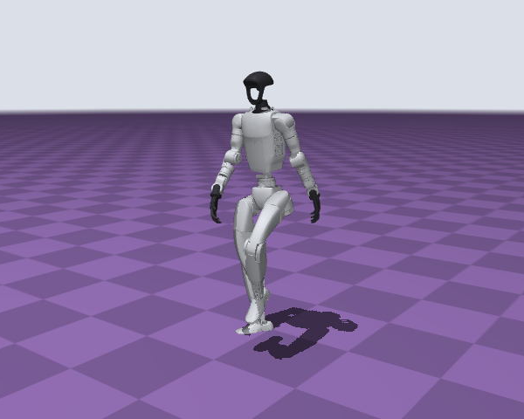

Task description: In place motions

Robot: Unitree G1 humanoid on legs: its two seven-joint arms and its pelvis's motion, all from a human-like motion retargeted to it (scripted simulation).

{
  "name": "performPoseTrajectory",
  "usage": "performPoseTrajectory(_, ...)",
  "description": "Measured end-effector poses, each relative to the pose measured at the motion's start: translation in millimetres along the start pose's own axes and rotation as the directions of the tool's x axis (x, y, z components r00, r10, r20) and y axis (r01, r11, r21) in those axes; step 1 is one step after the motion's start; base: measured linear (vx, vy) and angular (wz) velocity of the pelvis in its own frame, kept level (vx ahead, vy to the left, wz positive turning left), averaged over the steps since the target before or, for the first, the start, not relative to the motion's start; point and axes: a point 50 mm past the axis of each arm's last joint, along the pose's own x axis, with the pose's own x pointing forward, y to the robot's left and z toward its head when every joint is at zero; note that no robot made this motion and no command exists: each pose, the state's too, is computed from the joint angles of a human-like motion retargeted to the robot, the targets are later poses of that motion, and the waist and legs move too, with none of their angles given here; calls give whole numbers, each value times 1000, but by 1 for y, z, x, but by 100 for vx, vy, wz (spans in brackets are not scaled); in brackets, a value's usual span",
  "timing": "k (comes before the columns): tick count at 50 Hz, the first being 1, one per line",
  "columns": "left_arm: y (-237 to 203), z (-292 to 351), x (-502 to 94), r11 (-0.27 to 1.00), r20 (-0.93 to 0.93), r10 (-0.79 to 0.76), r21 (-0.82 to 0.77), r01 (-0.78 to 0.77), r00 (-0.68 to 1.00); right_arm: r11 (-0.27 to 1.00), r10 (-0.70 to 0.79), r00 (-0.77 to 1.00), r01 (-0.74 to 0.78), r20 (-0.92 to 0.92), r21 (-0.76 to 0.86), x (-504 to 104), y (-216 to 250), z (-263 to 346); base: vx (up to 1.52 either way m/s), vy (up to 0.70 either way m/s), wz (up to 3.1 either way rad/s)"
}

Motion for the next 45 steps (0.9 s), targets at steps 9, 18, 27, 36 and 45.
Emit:
performPoseTrajectory(9, 24, -40, 1, 996, -101, 80, -38, -85, 992, 999, 25, 996, -23, 86, -30, 0, 12, 10, 13, 4, 3)
performPoseTrajectory(18, -48, 41, -4, 994, 129, -36, 109, 22, 991, 976, 217, 745, -160, -630, 148, -76, 70, -197, 26, 5, -47)
performPoseTrajectory(27, -181, 225, -133, 799, 595, -457, 601, 12, 661, 894, 357, 259, 185, -897, 409, -201, 95, -291, -26, 11, 27)
performPoseTrajectory(36, -195, 237, -158, 729, 685, -514, 666, -157, 517, 822, 403, 247, 326, -881, 467, -220, 132, -300, 10, -7, -34)
performPoseTrajectory(45, -101, 115, -30, 896, 423, -184, 443, -25, 887, 952, 169, 558, 122, -812, 282, -115, 83, -234, 7, -11, 28)
